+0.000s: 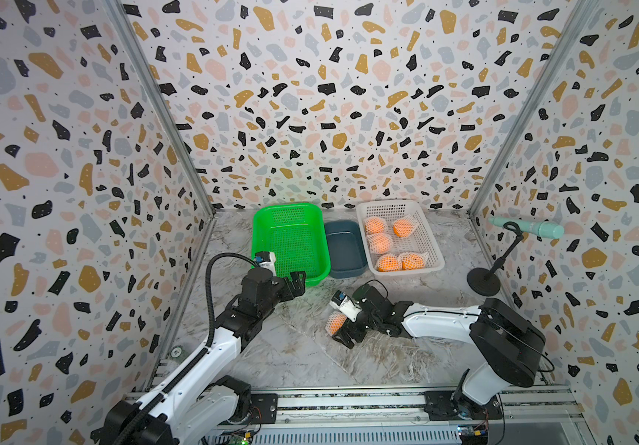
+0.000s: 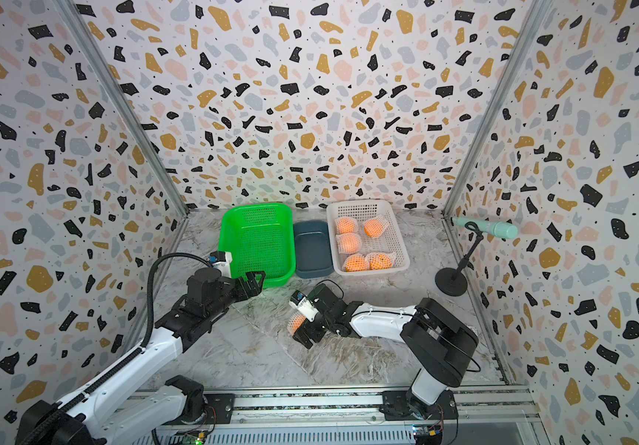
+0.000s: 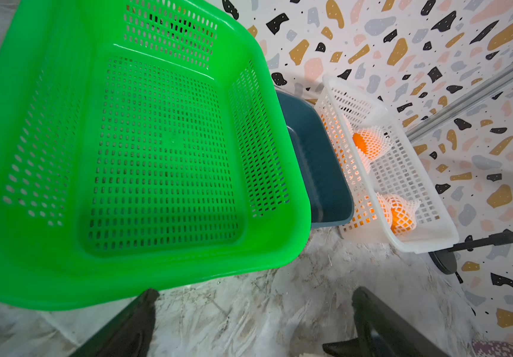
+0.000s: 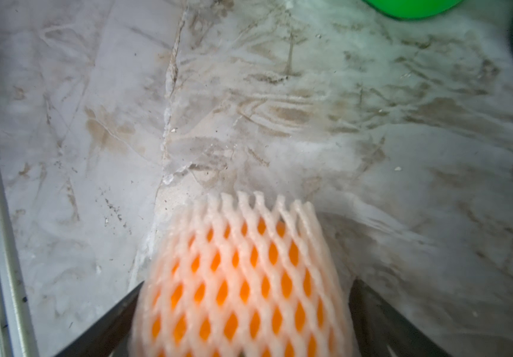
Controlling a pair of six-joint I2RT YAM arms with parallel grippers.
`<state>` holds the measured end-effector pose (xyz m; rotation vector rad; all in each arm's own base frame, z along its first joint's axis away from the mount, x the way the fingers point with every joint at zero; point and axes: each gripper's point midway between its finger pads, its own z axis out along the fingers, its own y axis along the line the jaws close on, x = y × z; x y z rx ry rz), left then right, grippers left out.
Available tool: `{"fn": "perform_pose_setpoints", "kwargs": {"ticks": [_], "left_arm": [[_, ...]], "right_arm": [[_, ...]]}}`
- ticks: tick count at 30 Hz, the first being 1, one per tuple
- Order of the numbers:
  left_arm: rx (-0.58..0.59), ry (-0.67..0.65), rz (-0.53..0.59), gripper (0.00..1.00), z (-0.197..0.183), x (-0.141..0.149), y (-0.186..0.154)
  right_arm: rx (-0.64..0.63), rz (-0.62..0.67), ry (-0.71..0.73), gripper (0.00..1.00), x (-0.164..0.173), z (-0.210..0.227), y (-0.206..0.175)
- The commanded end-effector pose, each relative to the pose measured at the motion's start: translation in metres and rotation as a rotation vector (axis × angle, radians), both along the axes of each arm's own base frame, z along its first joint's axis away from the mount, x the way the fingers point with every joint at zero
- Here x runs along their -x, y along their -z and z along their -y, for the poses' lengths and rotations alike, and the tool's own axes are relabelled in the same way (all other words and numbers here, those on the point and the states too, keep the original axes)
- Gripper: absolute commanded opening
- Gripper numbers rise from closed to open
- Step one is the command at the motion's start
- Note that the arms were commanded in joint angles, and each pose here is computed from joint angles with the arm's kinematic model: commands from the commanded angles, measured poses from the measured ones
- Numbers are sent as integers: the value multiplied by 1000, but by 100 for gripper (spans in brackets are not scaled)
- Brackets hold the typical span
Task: Remove foam nets from oranges
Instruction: Place the orange at the center of the board, then remove the foam net from the orange.
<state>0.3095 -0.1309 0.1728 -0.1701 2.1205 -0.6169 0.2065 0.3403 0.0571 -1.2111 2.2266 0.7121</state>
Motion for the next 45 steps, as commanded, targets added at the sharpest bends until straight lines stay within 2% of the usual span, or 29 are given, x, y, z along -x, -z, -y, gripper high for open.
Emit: {"fn": "perform_pose_setpoints", "kwargs": {"ticks": [1,5,12,17,21,26,29,37,45], "left_arm": [[12,21,-15,100,5,4,6],[15,31,-19,99,7,6,9],[13,57,-35,100,14,8,12],[1,73,-87,100,18,20,31],[22,102,-125,99,25,31,46],[78,175,-123,99,47,42,48],[111,226,-128,99,59,50,50],[160,249,-132,100,68,60,53],[195,307,-174,99,81,77,68]], "right_arm": [[-87,-24,-9,99,2,-4,-33],[-89,-42,-11,99,4,0,-39],[-31,-77,18,99,12,16,-21],[-26,-92,65,99,19,31,-18],[-29,-104,63,99,29,33,-16],[-32,-112,84,99,28,31,-10],[-65,-132,104,96,27,31,-11],[-164,-280,220,87,26,52,-16],[-367,-467,247,75,43,52,-35]]}}
